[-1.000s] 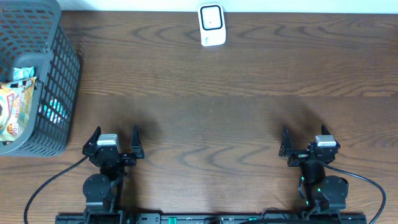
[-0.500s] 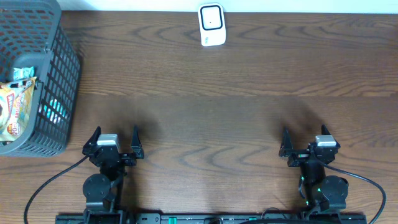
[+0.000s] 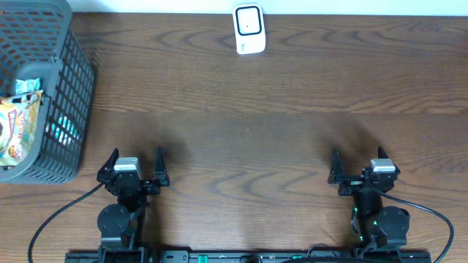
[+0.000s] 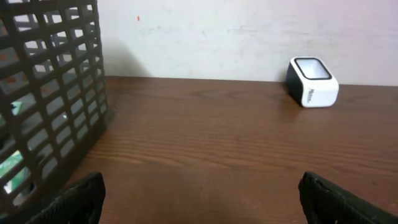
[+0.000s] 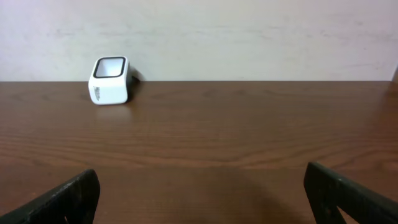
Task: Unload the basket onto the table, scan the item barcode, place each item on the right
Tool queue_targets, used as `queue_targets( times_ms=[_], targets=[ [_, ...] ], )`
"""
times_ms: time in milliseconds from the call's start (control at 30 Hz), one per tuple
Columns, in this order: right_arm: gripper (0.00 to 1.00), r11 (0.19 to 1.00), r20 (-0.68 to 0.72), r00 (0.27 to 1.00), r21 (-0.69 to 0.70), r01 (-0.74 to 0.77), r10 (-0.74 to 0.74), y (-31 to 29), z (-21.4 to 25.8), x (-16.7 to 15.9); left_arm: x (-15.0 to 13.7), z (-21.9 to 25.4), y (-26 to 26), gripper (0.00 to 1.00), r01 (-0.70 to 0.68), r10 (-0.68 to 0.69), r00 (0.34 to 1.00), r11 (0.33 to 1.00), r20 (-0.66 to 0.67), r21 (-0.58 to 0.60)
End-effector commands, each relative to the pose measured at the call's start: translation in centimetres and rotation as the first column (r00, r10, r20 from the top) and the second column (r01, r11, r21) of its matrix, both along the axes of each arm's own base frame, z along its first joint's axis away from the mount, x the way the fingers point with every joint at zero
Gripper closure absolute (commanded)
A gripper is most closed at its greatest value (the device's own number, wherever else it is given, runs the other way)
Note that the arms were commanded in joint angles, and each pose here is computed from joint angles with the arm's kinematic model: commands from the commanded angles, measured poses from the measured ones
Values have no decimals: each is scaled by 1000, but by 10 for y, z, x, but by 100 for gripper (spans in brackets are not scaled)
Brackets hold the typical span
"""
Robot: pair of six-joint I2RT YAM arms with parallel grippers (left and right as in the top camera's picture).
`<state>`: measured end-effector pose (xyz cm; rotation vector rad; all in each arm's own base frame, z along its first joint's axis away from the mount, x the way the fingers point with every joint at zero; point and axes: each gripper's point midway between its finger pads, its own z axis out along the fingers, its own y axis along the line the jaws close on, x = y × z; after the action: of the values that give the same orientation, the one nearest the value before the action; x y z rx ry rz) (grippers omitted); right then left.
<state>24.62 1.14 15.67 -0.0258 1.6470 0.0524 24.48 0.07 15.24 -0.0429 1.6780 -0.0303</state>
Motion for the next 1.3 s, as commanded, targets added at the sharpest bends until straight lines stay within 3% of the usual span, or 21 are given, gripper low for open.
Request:
queue_targets(
  times_ms=[0, 167, 267, 333, 667, 1000, 1133, 1267],
  targets=[
    [1, 1000, 0, 1000, 11, -8, 8, 2, 0, 0, -1, -15, -6, 2, 15, -20, 999, 992, -43, -126],
    [1, 1000, 0, 1000, 11, -8, 8, 2, 0, 0, -1, -15, -7, 2, -19, 1, 999, 924, -49, -382],
    [1, 1000, 0, 1000, 11, -8, 8, 2, 0, 0, -1, -14, -14, 2, -22, -15, 998, 807, -57, -590],
    [1, 1000, 0, 1000, 11, -8, 8, 2, 0, 0, -1, -14, -14, 2, -31, -10, 998, 770, -60, -638],
    [1, 1000, 0, 1000, 11, -8, 8, 2, 0, 0, 0, -3, -18, 2, 14, -33, 999, 763, -17, -646],
    [1, 1000, 0, 1000, 11, -8, 8, 2, 0, 0, -14, 110, -18, 2, 252, -33, 937, 755, 348, -606],
    [1, 1000, 0, 1000, 11, -8, 8, 2, 0, 0, -23, 152, -10, 2, 254, 15, 913, 762, 408, -596],
    [1, 1000, 0, 1000, 11, -8, 8, 2, 0, 0, -23, 198, -7, 2, 231, 19, 900, 825, 435, -516]
  ],
)
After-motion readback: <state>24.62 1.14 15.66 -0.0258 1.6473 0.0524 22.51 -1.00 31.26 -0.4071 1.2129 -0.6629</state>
